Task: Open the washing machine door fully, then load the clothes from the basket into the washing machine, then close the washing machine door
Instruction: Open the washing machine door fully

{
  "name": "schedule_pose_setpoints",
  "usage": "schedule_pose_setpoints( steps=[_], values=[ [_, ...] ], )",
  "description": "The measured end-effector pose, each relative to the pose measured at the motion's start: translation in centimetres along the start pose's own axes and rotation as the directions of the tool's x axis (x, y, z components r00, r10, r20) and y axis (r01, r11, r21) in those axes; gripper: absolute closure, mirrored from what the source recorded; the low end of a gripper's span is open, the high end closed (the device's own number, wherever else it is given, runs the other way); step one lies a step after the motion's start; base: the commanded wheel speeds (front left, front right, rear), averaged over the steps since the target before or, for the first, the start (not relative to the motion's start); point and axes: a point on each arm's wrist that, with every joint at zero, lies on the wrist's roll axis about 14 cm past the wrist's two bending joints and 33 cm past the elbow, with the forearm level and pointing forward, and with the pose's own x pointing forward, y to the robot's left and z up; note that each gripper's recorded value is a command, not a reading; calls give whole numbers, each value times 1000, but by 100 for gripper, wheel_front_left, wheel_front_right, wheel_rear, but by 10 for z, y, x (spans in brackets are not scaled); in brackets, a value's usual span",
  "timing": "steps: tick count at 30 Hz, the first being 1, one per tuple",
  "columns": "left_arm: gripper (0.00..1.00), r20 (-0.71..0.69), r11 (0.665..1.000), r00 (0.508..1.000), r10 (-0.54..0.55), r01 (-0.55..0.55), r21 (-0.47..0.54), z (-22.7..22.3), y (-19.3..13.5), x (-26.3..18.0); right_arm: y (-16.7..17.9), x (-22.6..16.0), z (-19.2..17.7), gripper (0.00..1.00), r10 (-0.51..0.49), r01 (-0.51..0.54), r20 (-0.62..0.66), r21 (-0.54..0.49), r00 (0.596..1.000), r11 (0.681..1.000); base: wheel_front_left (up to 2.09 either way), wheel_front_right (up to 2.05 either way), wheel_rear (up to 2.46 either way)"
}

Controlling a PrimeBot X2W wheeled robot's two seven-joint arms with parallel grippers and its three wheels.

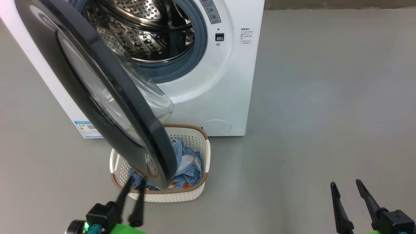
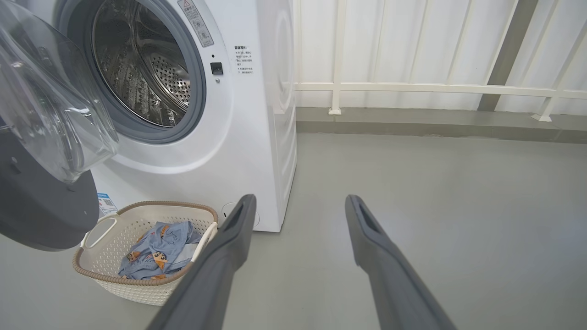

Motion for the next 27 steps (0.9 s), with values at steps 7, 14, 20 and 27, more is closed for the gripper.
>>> schedule_pose_setpoints(
  steps=[7, 14, 20, 27],
  values=[
    [100, 0, 1000, 1000, 18, -18, 2, 0, 4, 1, 0, 0, -4, 0, -2, 2, -11, 8, 1000, 1000, 0, 0, 0],
    [100, 55, 996, 995, 84, -83, -16, 19, 27, 10, 1, 5, -8, 0, 0, 1, -23, 18, 1000, 1000, 0, 0, 0],
    [100, 95, 992, 988, 125, -123, -18, 33, 46, 16, 0, 8, -8, 0, -5, 5, -22, 22, 1000, 1000, 0, 0, 0],
    [100, 237, 990, 962, 133, -141, 17, 85, 62, 38, -2, 10, -14, 0, -11, 12, -38, 32, 999, 999, 0, 0, 0]
  ],
)
